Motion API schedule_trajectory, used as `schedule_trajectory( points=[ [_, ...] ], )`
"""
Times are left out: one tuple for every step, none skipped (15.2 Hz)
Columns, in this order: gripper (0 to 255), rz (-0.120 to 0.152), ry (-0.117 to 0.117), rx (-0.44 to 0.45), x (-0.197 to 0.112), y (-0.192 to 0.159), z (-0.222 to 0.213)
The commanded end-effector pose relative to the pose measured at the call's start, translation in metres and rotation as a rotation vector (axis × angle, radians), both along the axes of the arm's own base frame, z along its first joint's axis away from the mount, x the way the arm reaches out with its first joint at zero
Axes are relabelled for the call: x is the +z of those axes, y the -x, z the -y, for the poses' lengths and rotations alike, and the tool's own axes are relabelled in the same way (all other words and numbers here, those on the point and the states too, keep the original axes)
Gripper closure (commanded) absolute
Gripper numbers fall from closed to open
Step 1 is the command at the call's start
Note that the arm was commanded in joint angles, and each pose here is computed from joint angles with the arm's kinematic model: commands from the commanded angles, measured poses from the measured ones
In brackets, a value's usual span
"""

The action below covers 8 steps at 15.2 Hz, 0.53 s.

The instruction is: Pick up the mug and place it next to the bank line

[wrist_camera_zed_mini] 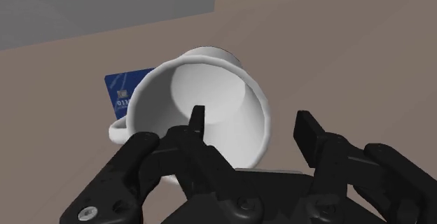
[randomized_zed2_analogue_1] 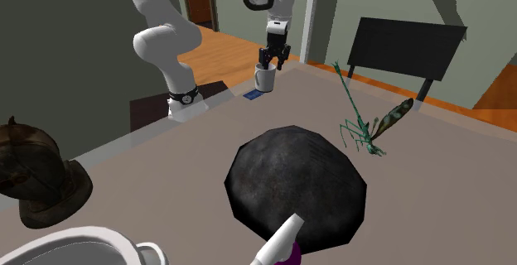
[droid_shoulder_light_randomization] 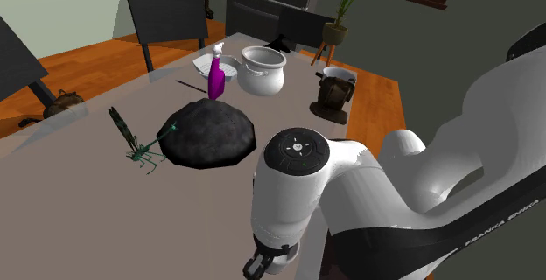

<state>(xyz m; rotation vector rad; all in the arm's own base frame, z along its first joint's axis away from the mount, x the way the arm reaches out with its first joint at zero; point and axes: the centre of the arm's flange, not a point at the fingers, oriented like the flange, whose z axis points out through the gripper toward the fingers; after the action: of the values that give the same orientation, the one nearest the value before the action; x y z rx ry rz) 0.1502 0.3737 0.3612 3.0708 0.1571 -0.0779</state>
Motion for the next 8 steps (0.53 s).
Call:
schedule_trajectory(
  points=[
    [0,0.000,0.000,0.000,0.000,0.000,0.000],
    [0,0.000,0.000,0.000,0.000,0.000,0.000],
    [0,0.000,0.000,0.000,0.000,0.000,0.000],
    [0,0.000,0.000,0.000,0.000,0.000,0.000],
    [0,0.000,0.000,0.000,0.013,-0.001,-0.001],
    [0,0.000,0.000,0.000,0.026,-0.001,-0.002],
    [0,0.000,0.000,0.000,0.039,-0.002,-0.003],
    [0,0.000,0.000,0.000,0.050,-0.002,-0.003]
  ],
)
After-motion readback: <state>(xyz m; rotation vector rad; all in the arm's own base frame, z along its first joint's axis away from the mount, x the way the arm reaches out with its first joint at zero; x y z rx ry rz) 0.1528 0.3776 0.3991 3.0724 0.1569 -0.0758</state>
